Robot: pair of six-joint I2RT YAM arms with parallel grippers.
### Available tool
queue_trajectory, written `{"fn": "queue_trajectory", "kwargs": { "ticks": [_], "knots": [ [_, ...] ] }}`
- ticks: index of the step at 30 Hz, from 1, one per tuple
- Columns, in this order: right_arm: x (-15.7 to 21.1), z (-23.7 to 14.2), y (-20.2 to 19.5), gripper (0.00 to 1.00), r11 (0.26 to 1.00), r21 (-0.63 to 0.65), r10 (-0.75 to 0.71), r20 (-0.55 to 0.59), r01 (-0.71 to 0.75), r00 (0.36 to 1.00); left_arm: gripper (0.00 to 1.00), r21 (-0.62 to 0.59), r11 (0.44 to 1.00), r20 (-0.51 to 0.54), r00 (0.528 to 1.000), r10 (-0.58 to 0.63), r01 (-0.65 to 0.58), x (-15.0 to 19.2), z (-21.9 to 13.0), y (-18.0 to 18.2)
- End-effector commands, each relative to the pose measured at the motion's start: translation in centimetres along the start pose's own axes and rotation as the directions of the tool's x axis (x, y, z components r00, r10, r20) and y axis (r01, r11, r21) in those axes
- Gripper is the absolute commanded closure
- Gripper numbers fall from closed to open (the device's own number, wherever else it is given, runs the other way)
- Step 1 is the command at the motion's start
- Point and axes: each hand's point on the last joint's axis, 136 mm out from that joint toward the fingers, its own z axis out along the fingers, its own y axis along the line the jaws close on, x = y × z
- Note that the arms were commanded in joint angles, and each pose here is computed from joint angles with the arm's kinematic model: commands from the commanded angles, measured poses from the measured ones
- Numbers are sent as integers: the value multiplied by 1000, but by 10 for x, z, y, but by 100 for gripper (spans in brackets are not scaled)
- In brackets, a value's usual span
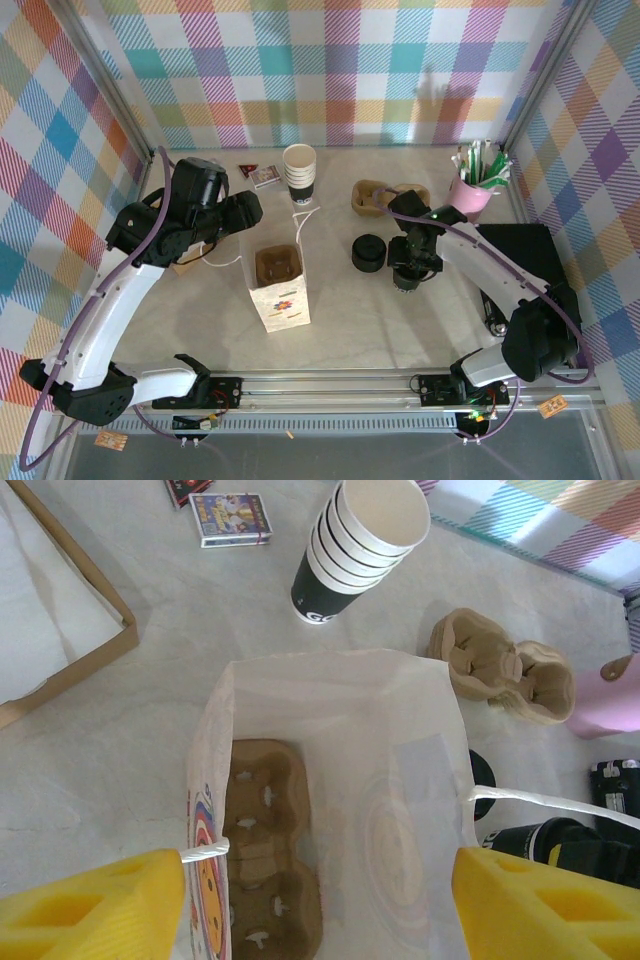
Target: Pack the takeout coffee
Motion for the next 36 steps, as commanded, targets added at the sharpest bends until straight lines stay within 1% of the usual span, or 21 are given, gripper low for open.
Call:
{"fn": "queue_trajectory", "kwargs": {
  "ticks": [1,3,8,13,20,21,22,24,26,29,33,35,36],
  "knots": [
    [2,7,8,27,994,-23,-105,-23,105,994,29,27,1000,18,1000,15,-15,-1,-12,-2],
    [4,5,8,27,991,-27,-131,-32,130,991,29,29,999,21,1000,18,-18,-2,-13,-2],
    [12,-1,15,25,967,-100,-238,-35,234,971,29,29,999,22,999,26,-26,-3,-13,-2],
    [14,-4,18,24,933,-130,-339,-5,335,941,29,39,999,7,999,38,-38,-1,-9,-6],
    [13,-8,26,24,896,-169,-411,36,411,911,29,51,998,6,999,44,-44,-2,-11,-8],
    [14,-7,26,23,893,-173,-416,34,415,909,29,49,998,5,999,48,-48,-1,-11,-8],
    [14,-7,26,19,891,-174,-420,34,419,907,29,47,998,3,999,51,-51,-1,-11,-7],
    [12,-8,25,8,894,-164,-417,32,416,908,29,48,997,3,998,56,-56,0,-13,-7],
    [10,-11,24,6,901,-159,-404,32,404,914,29,50,997,1,998,59,-59,0,-15,-6],
    [7,-21,23,5,927,-154,-341,32,342,939,29,55,997,7,998,55,-55,-1,-19,-6],
    [6,-29,12,13,984,-101,-148,-2,147,989,29,56,997,18,999,47,-48,-2,-26,-4],
    [6,-31,2,14,998,-47,-46,-4,45,999,29,52,998,21,999,41,-42,-2,-29,-2],
    [7,-31,1,15,999,-44,-10,-3,10,1000,29,50,998,22,999,36,-37,-1,-29,-1]
  ]
}}
